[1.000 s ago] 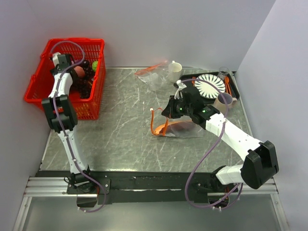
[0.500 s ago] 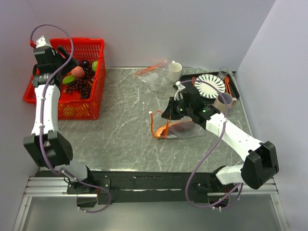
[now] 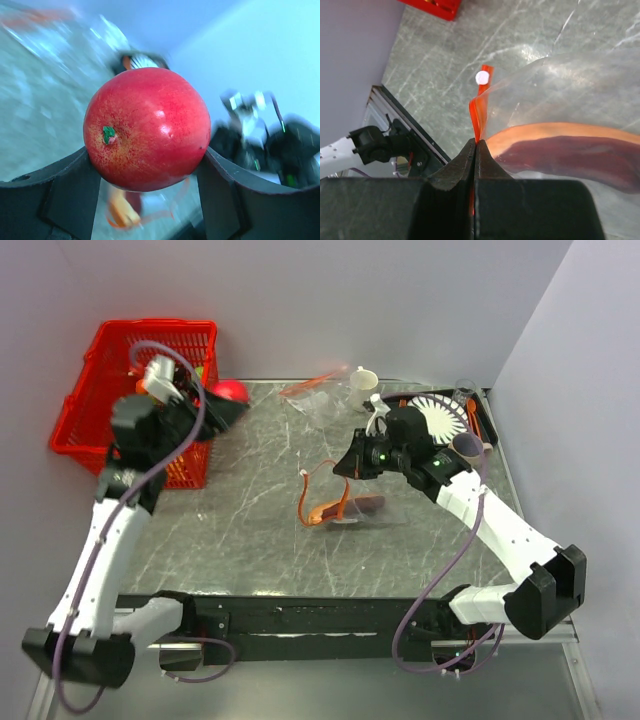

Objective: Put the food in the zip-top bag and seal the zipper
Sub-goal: Place the fake fruit in the zipper food storage bag, then adjust the zipper food storage bag at the center of the board.

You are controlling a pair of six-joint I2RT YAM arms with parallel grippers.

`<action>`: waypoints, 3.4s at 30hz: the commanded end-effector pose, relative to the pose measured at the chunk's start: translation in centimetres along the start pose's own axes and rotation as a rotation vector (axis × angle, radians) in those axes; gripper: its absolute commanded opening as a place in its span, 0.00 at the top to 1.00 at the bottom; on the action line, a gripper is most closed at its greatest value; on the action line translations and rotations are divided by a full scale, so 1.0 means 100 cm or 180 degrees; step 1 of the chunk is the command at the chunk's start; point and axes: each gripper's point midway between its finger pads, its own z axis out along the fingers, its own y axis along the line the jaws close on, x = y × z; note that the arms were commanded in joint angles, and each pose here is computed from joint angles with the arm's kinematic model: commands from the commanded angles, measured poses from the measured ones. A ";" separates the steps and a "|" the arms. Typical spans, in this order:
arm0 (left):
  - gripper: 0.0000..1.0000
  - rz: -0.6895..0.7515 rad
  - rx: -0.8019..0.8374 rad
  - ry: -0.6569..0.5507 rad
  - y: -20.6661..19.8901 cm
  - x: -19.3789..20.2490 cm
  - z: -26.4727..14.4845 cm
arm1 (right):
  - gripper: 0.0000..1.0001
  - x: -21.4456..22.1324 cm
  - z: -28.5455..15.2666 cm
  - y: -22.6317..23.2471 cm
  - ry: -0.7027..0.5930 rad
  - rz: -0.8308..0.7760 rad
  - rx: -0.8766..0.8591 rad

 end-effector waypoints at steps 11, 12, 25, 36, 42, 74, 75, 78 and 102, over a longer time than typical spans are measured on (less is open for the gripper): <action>0.57 -0.0096 0.0802 0.0786 -0.064 0.135 -0.010 | 1.00 -0.035 -0.008 0.036 -0.0091 0.0116 -0.0422; 0.57 -0.0082 0.0873 0.0858 -0.070 0.144 -0.013 | 1.00 -0.035 -0.007 0.036 -0.0078 0.0143 -0.0434; 0.54 0.0149 0.0672 0.1441 -0.057 0.227 -0.002 | 1.00 -0.047 -0.010 0.037 -0.0106 0.0170 -0.0424; 0.50 0.0650 -0.0089 0.1513 -0.025 0.227 0.043 | 1.00 -0.051 -0.030 0.036 -0.0254 0.0139 -0.0334; 0.01 0.0613 -0.0054 0.1687 -0.035 0.234 0.057 | 1.00 -0.048 -0.032 0.032 -0.0257 0.0171 -0.0312; 0.33 0.1146 -0.0696 0.1310 0.011 0.212 0.067 | 1.00 -0.049 -0.033 0.028 -0.0245 0.0305 -0.0414; 0.48 0.1182 -0.0797 0.1362 0.021 0.220 0.074 | 1.00 -0.049 -0.034 0.029 -0.0236 0.0308 -0.0438; 0.99 0.1205 -0.1019 0.1329 0.033 0.222 0.086 | 1.00 -0.044 -0.034 0.030 -0.0185 0.0299 -0.0462; 0.99 0.0795 -0.0773 0.1563 -0.029 0.187 0.079 | 0.31 0.038 -0.043 0.035 -0.0571 -0.0377 0.0207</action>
